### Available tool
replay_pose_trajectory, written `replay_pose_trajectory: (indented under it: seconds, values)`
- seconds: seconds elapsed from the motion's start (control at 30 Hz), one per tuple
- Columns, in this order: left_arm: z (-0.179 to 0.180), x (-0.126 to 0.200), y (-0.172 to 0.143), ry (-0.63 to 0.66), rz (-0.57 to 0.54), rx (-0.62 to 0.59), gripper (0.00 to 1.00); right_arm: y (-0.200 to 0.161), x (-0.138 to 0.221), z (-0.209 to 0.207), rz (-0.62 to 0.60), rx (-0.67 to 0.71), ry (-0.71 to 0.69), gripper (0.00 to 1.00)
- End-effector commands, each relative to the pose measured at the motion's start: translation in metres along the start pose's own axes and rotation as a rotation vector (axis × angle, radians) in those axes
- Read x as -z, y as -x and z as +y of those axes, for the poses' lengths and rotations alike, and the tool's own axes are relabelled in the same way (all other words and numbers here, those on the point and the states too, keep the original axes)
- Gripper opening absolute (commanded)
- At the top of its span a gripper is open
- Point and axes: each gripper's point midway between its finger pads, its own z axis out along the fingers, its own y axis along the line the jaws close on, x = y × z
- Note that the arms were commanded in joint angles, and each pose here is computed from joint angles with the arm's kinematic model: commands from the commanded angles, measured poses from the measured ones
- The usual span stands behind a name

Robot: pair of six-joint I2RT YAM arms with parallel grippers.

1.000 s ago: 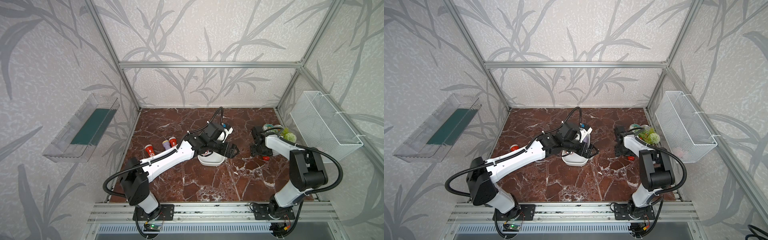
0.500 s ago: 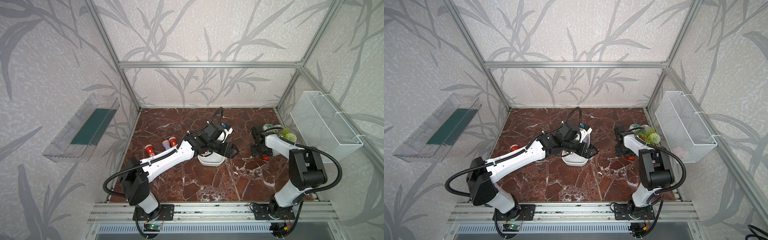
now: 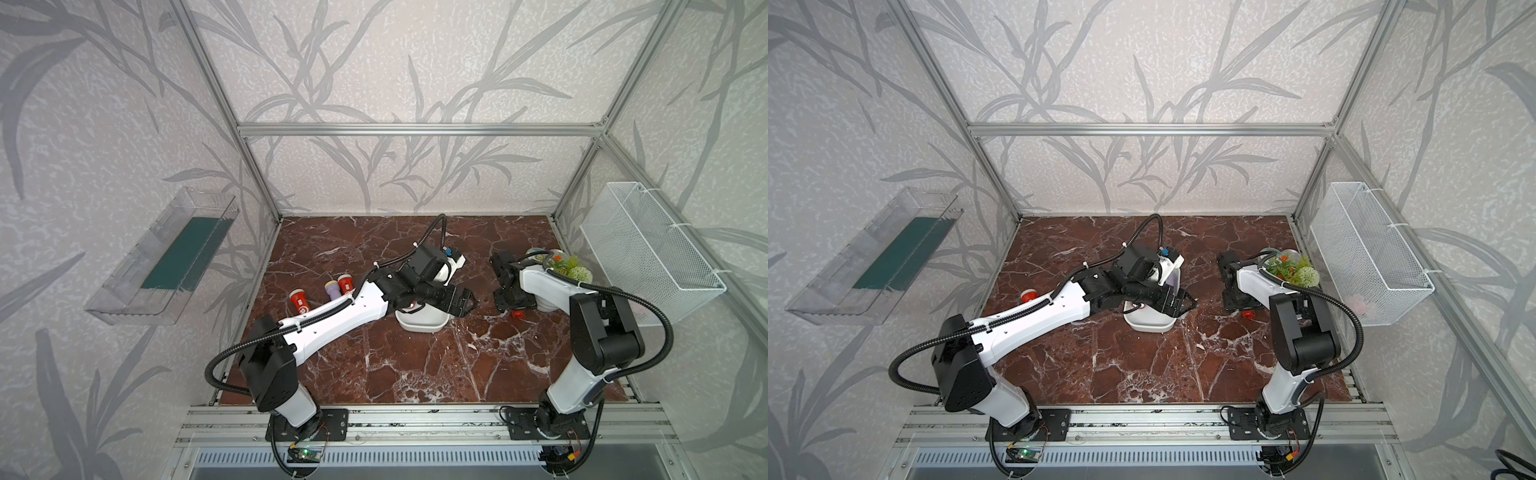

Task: Put the flashlights into the storage boxes
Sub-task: Pick up the flashlight from the center of the board.

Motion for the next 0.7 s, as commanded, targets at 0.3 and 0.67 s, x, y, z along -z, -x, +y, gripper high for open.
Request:
replay_pose_trajectory:
  seconds: [0.3, 0.67]
  values:
    - [0.006, 0.017, 0.002, 0.022, -0.038, -0.016, 0.99, 0.017, -0.003, 0.007, 0.026, 0.005, -0.005, 0.73]
    - [0.012, 0.019, 0.002, 0.030, -0.044, -0.006, 0.99, 0.020, -0.015, 0.018, 0.053, 0.015, 0.022, 0.71]
